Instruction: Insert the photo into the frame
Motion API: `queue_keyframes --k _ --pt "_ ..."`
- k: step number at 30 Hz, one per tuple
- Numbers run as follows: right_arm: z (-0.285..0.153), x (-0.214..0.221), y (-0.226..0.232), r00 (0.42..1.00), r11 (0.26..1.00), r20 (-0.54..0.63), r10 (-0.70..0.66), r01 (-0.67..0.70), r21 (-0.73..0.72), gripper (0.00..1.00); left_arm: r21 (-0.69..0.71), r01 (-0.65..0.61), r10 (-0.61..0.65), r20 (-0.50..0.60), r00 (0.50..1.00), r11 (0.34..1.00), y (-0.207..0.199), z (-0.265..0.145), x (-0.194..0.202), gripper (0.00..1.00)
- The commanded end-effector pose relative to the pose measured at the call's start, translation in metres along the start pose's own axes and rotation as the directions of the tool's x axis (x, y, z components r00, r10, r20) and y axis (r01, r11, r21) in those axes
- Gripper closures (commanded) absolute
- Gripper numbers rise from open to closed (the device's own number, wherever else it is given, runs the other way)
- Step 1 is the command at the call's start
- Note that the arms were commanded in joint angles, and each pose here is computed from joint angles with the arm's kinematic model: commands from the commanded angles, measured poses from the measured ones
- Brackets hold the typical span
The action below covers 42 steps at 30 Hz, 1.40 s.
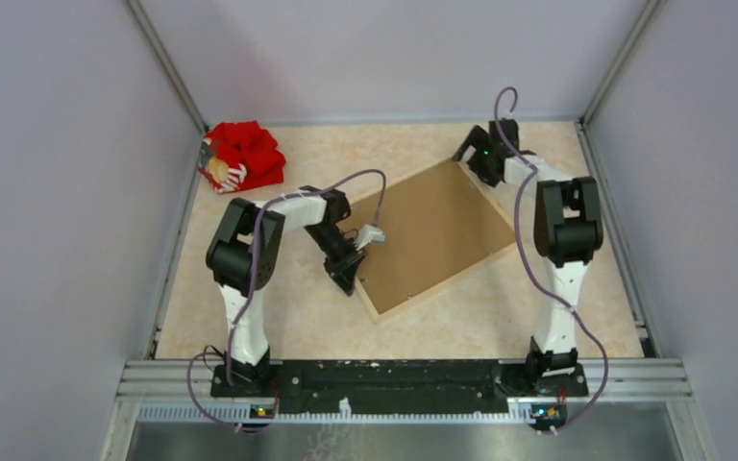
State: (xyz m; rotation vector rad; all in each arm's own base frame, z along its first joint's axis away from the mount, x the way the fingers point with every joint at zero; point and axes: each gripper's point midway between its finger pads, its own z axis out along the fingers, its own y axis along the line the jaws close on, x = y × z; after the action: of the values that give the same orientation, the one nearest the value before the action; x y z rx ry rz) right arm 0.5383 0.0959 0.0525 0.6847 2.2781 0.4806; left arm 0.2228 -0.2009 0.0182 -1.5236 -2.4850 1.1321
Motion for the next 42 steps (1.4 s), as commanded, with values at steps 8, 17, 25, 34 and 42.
queue_keyframes --k 8,17,25,34,42 --pt "0.023 0.108 0.120 0.949 0.974 -0.282 -0.141 0.082 -0.212 0.01 0.123 -0.202 0.211 -0.068 0.975 0.972 -0.033 0.047 -0.041 0.66" --pt "-0.064 -0.009 0.165 0.961 0.935 0.050 -0.273 0.277 -0.223 0.01 -0.128 -0.218 0.235 0.140 0.962 0.968 -0.018 -0.101 -0.065 0.48" --pt "-0.133 0.054 0.076 0.991 0.982 -0.082 -0.108 0.094 -0.165 0.03 -0.419 0.211 -0.065 0.336 0.940 0.883 0.130 -0.192 -0.031 0.59" --pt "-0.209 0.156 -0.046 0.982 0.999 -0.191 0.005 -0.012 -0.035 0.01 -0.263 0.312 -0.201 0.374 0.905 0.913 0.156 -0.149 0.016 0.62" --pt "-0.179 0.175 -0.045 0.964 0.992 -0.261 0.053 -0.082 -0.100 0.01 -0.206 0.238 -0.180 0.265 0.947 0.949 0.117 -0.098 0.024 0.65"
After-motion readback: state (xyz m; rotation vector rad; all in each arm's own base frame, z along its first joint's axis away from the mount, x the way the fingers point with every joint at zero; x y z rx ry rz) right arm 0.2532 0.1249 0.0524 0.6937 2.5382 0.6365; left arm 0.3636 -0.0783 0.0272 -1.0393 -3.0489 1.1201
